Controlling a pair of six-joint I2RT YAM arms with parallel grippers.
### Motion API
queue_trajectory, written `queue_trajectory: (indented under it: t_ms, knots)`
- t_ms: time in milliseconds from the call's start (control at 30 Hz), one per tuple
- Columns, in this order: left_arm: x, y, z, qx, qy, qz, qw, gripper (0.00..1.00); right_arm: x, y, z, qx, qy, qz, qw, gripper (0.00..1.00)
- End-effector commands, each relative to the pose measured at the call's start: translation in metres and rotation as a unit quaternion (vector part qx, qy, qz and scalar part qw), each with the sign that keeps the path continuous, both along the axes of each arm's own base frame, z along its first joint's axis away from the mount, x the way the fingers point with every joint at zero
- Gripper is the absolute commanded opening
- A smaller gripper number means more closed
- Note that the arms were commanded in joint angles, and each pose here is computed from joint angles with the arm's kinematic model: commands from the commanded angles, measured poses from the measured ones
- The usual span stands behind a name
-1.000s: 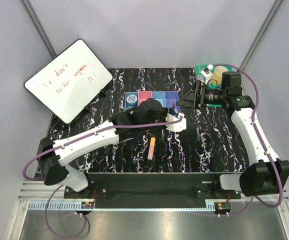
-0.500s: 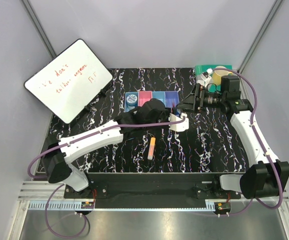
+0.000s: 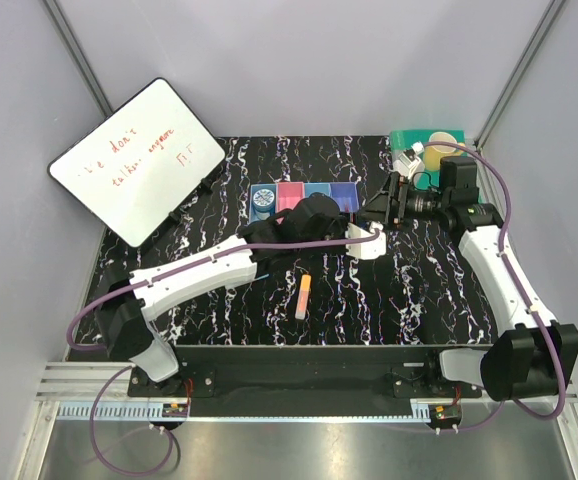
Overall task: Sort the stationery into containers
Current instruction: Place the stationery in the storage box.
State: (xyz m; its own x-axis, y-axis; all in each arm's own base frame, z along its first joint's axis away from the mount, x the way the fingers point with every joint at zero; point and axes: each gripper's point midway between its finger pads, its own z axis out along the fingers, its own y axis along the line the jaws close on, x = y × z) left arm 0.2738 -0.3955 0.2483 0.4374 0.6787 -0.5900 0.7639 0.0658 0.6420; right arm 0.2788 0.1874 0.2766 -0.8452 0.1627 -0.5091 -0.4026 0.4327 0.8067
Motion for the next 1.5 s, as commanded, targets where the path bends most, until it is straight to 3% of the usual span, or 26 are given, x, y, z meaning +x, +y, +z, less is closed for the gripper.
queue_trajectory:
  t_ms: [0, 167, 333, 633, 867, 900, 967, 1000, 1100, 1200, 1233, 1267, 1367, 1400, 1433, 1467]
  knots:
    - [0.002, -0.017, 0.038, -0.053, -0.025, -0.013, 0.998, 0.0, -0.008, 0.002, 0.009, 0.006, -0.022, 0.003, 1.0, 0.81]
    - [0.002, -0.017, 0.037, -0.052, -0.024, -0.013, 0.998, 0.0, -0.007, 0.001, 0.011, 0.004, -0.026, 0.0, 1.0, 0.7]
    - [0.001, -0.017, 0.036, -0.052, -0.021, -0.014, 0.998, 0.0, -0.003, 0.001, 0.012, 0.002, -0.027, -0.004, 1.0, 0.65]
    - [-0.002, -0.015, 0.03, -0.046, -0.012, -0.015, 0.999, 0.0, 0.004, 0.0, 0.017, -0.002, -0.036, -0.01, 0.999, 0.65]
    - [-0.005, -0.015, 0.024, -0.043, -0.005, -0.015, 0.999, 0.0, 0.011, 0.0, 0.023, -0.004, -0.044, -0.014, 0.999, 0.41]
    - [-0.006, -0.016, 0.024, -0.043, -0.004, -0.016, 0.999, 0.0, 0.011, 0.0, 0.022, -0.005, -0.042, -0.015, 0.999, 0.32]
    - [-0.006, -0.015, 0.021, -0.039, -0.003, -0.016, 0.999, 0.0, 0.013, 0.0, 0.023, -0.005, -0.044, -0.015, 0.999, 0.25]
    - [-0.006, -0.015, 0.021, -0.039, -0.003, -0.016, 0.999, 0.0, 0.013, 0.0, 0.022, -0.006, -0.043, -0.017, 0.999, 0.15]
    - [-0.007, -0.015, 0.019, -0.037, -0.002, -0.016, 0.999, 0.0, 0.013, 0.0, 0.021, -0.007, -0.042, -0.017, 0.999, 0.01]
    - [-0.006, -0.015, 0.019, -0.037, -0.002, -0.013, 0.999, 0.02, 0.013, -0.001, 0.021, -0.008, -0.042, -0.019, 0.999, 0.0]
    - [-0.005, -0.014, 0.019, -0.037, -0.004, -0.011, 0.999, 0.09, 0.012, -0.001, 0.02, -0.008, -0.042, -0.018, 0.999, 0.0]
    - [-0.005, -0.014, 0.02, -0.038, -0.004, -0.009, 0.999, 0.33, 0.012, -0.001, 0.02, -0.008, -0.042, -0.019, 0.999, 0.0]
    - [-0.004, -0.011, 0.022, -0.04, -0.004, 0.0, 0.999, 0.68, 0.012, -0.001, 0.019, -0.011, -0.042, -0.021, 0.999, 0.0]
    - [-0.004, -0.01, 0.023, -0.041, -0.004, 0.002, 0.999, 0.88, 0.012, -0.002, 0.018, -0.012, -0.04, -0.024, 0.999, 0.0]
    - [-0.005, -0.006, 0.026, -0.043, -0.005, 0.005, 0.999, 0.98, 0.012, -0.003, 0.019, -0.015, -0.044, -0.024, 0.999, 0.0]
    - [-0.006, -0.004, 0.028, -0.049, -0.002, 0.011, 0.999, 0.99, 0.013, -0.003, 0.018, -0.017, -0.043, -0.025, 0.999, 0.0]
